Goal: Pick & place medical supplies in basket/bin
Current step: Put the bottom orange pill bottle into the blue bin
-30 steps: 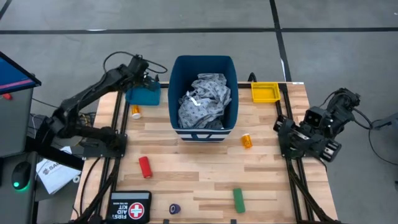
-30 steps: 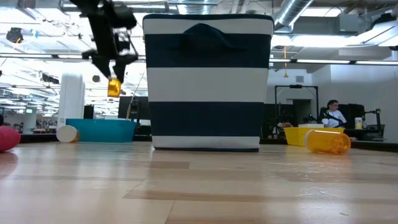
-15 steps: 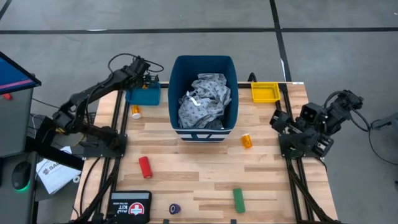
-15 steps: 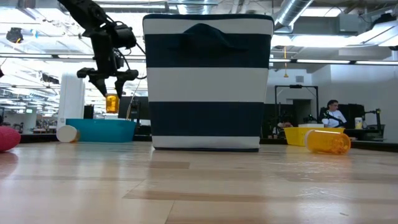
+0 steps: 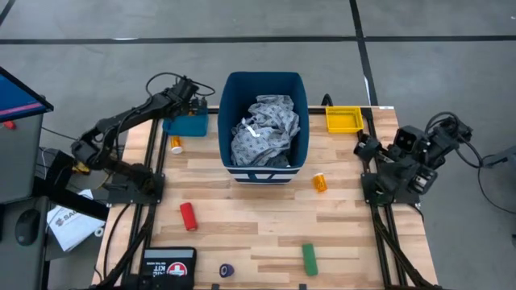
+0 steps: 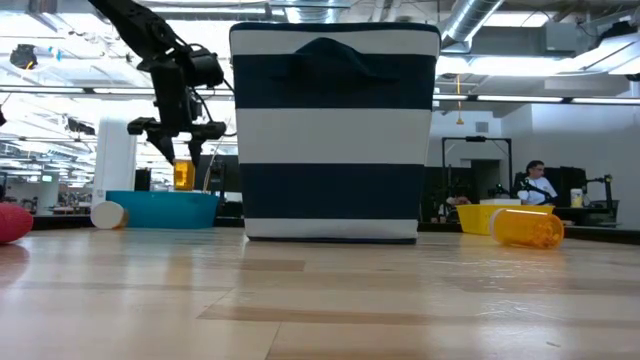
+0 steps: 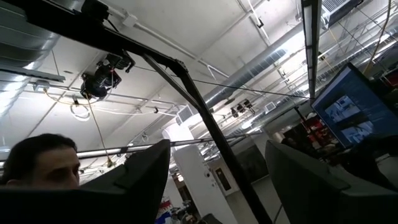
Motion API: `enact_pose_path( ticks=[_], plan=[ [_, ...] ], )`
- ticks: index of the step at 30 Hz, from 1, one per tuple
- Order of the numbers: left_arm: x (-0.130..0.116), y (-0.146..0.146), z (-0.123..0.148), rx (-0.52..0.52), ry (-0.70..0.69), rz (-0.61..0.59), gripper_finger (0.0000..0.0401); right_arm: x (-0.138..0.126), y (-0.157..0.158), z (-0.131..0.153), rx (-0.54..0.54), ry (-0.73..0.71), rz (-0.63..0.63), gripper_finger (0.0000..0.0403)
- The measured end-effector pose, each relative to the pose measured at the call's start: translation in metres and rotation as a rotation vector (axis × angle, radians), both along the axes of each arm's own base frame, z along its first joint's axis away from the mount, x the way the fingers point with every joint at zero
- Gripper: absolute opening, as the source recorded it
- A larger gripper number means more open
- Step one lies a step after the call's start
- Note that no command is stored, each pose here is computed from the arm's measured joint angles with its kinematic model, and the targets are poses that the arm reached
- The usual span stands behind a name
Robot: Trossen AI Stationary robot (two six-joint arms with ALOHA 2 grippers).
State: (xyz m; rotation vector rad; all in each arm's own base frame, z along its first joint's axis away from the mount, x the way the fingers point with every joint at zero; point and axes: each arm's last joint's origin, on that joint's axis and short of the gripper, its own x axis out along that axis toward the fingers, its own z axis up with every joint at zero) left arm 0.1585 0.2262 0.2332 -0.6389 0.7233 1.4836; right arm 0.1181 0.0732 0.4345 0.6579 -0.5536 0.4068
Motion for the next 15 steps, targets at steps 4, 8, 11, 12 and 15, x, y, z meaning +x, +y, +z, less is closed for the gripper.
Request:
enact_pose_path(
  ticks=[4, 8, 11, 12, 15],
  plan=[
    [0.004, 0.006, -0.011, -0.023, 0.020, 0.003, 0.0205, -0.001, 0.000, 0.000, 0.001, -0.002, 0.002, 0.0260],
    [0.009, 0.011, -0.018, -0.018, 0.018, -0.002, 0.0205, 0.000, 0.000, 0.000, -0.001, 0.000, 0.002, 0.0260],
    [0.013, 0.013, -0.026, -0.035, 0.030, -0.008, 0.0205, 0.000, 0.000, 0.000, -0.001, 0.001, 0.002, 0.0260],
    [0.013, 0.014, -0.029, -0.042, 0.034, -0.007, 0.0205, -0.001, 0.000, 0.000, -0.001, 0.001, 0.002, 0.0260],
    [0.016, 0.017, -0.033, -0.039, 0.024, -0.001, 0.0205, 0.000, 0.000, 0.000, -0.002, 0.002, 0.002, 0.0260]
  ],
)
